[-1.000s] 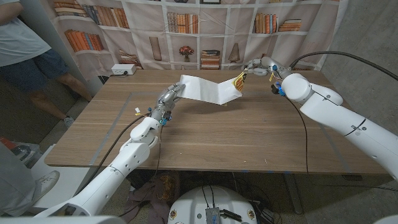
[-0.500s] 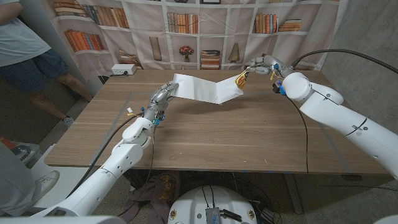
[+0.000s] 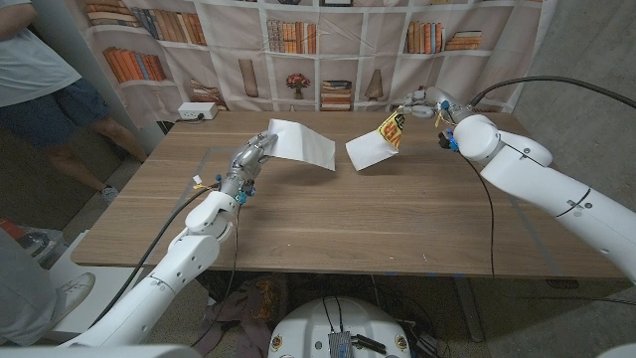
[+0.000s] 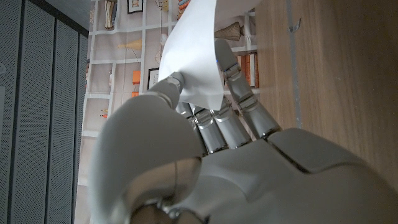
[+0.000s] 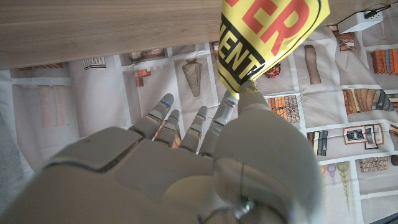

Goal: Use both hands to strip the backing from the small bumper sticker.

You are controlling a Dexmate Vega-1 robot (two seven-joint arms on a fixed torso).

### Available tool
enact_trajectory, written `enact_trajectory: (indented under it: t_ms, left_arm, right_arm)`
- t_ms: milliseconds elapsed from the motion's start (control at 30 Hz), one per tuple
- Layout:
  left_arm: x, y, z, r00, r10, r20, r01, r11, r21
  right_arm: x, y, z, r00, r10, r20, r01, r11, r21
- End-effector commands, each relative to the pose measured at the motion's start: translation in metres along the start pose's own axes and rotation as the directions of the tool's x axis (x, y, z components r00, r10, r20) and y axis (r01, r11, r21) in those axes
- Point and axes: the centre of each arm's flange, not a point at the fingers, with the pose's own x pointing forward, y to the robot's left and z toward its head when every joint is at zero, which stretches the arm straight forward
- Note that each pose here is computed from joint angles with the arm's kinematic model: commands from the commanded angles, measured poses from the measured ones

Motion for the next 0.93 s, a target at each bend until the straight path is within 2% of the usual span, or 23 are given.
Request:
enact_trajectory:
  t_ms: [33, 167, 333, 467, 567, 700, 800, 833, 900, 933]
  left_arm:
    - [-0.01, 0.003, 0.006, 1.0, -0.013, 0.012, 0.013, 1.0, 0.001]
    - [-0.009, 0.006, 0.003, 0.998, -0.062, 0.012, 0.062, 0.998, 0.005]
    - [-0.007, 0.003, 0.0, 0.998, -0.07, 0.008, 0.07, 0.997, -0.013]
    - [-0.007, 0.0, -0.001, 0.996, -0.088, 0.006, 0.088, 0.996, -0.005]
    - [-0.007, -0.003, -0.005, 0.997, -0.077, -0.002, 0.077, 0.997, -0.008]
    - [-0.008, -0.013, -0.008, 0.998, -0.067, 0.006, 0.067, 0.998, -0.013]
    - [-0.007, -0.017, -0.013, 0.997, -0.081, -0.01, 0.081, 0.997, -0.011]
    - [-0.006, -0.018, -0.015, 0.996, -0.083, -0.015, 0.082, 0.996, -0.02]
    - [-0.003, -0.022, -0.02, 0.996, -0.09, -0.002, 0.089, 0.99, -0.106]
    - [-0.003, -0.022, -0.018, 0.996, -0.083, -0.011, 0.082, 0.994, -0.066]
  right_arm:
    - [-0.003, 0.001, 0.005, 1.0, -0.01, 0.0, 0.01, 1.0, 0.001]
    - [-0.007, 0.0, 0.017, 0.999, -0.025, 0.033, 0.026, 1.0, -0.01]
    - [-0.011, 0.0, 0.031, 0.997, -0.036, 0.075, 0.038, 0.999, -0.026]
    - [-0.011, 0.0, 0.037, 0.995, -0.032, 0.093, 0.035, 0.999, -0.032]
    - [-0.009, 0.0, 0.038, 0.994, -0.024, 0.104, 0.028, 0.999, -0.036]
    - [-0.006, 0.001, 0.034, 0.994, -0.009, 0.112, 0.013, 0.999, -0.033]
    - [-0.005, 0.002, 0.031, 0.993, 0.0, 0.117, 0.004, 0.999, -0.032]
    - [-0.005, 0.003, 0.029, 0.993, 0.004, 0.118, 0.0, 1.0, -0.03]
    - [-0.005, 0.005, 0.026, 0.993, 0.015, 0.114, -0.012, 1.0, -0.027]
    - [-0.005, 0.006, 0.025, 0.994, 0.021, 0.11, -0.018, 0.999, -0.028]
